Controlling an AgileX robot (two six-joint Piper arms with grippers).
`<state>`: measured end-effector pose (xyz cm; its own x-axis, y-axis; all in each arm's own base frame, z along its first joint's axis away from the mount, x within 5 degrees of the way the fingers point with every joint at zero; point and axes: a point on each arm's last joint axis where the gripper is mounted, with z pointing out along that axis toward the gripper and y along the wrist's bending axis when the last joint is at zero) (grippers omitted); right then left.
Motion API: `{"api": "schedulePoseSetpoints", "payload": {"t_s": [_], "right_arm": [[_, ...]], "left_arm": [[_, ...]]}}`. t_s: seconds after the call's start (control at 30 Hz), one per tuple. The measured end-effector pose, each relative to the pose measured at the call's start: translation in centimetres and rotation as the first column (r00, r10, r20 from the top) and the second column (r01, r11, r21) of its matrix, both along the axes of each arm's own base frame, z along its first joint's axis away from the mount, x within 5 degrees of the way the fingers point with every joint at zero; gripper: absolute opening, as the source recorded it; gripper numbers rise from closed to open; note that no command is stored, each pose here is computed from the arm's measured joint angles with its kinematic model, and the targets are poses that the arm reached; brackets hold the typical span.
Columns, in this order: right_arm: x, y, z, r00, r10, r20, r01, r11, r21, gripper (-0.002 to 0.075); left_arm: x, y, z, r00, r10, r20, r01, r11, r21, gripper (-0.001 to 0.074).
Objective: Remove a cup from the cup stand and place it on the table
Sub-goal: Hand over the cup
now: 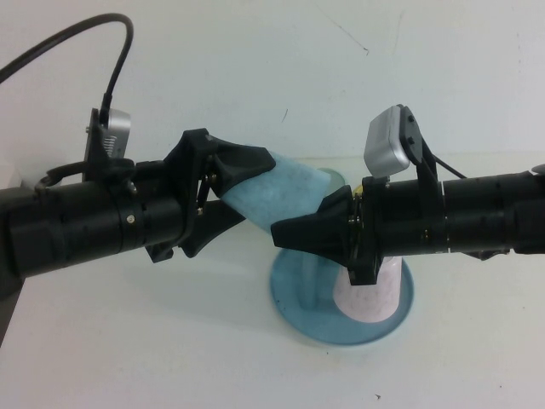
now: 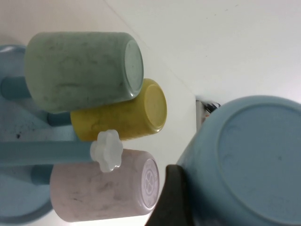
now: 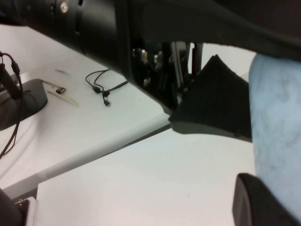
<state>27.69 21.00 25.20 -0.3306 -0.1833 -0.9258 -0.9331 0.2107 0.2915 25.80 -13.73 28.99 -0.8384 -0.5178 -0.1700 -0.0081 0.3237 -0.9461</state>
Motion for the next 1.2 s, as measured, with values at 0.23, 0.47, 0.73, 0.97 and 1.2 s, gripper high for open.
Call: {"api": "schedulePoseSetpoints", "payload": {"t_s": [0.23, 0.47, 0.73, 0.97, 1.2], "right_arm": [[0.0, 0.0, 0.0, 1.000, 0.003, 0.000, -0.003, 1.000, 0.002, 0.0049], [-0.1, 0.0, 0.1, 1.000, 0.008, -0.011, -0.007, 1.000, 0.012, 0.0044], [-0.2, 0.1, 0.2, 1.000, 0.022, -0.022, -0.022, 0.999, 0.027, 0.0043], [-0.5, 0.2, 0.9, 0.999, 0.025, -0.041, -0.022, 0.998, 0.063, 0.0042], [-1.4, -0.5, 3.0, 1.000, -0.001, -0.003, 0.001, 1.000, 0.027, 0.0041]], "left_arm": [[0.0, 0.0, 0.0, 1.000, -0.002, -0.004, 0.002, 1.000, -0.004, 0.0550], [-0.3, -0.2, 0.0, 0.998, -0.055, 0.026, 0.054, 0.998, 0.021, 0.0623], [-0.7, -0.3, 0.0, 0.993, -0.109, 0.044, 0.108, 0.994, 0.031, 0.0691], [-0.8, 2.0, 1.4, 0.989, -0.113, 0.099, 0.114, 0.993, -0.003, 0.0692], [-1.6, 4.7, 3.7, 0.978, -0.059, 0.202, 0.066, 0.997, -0.027, 0.0692]]}}
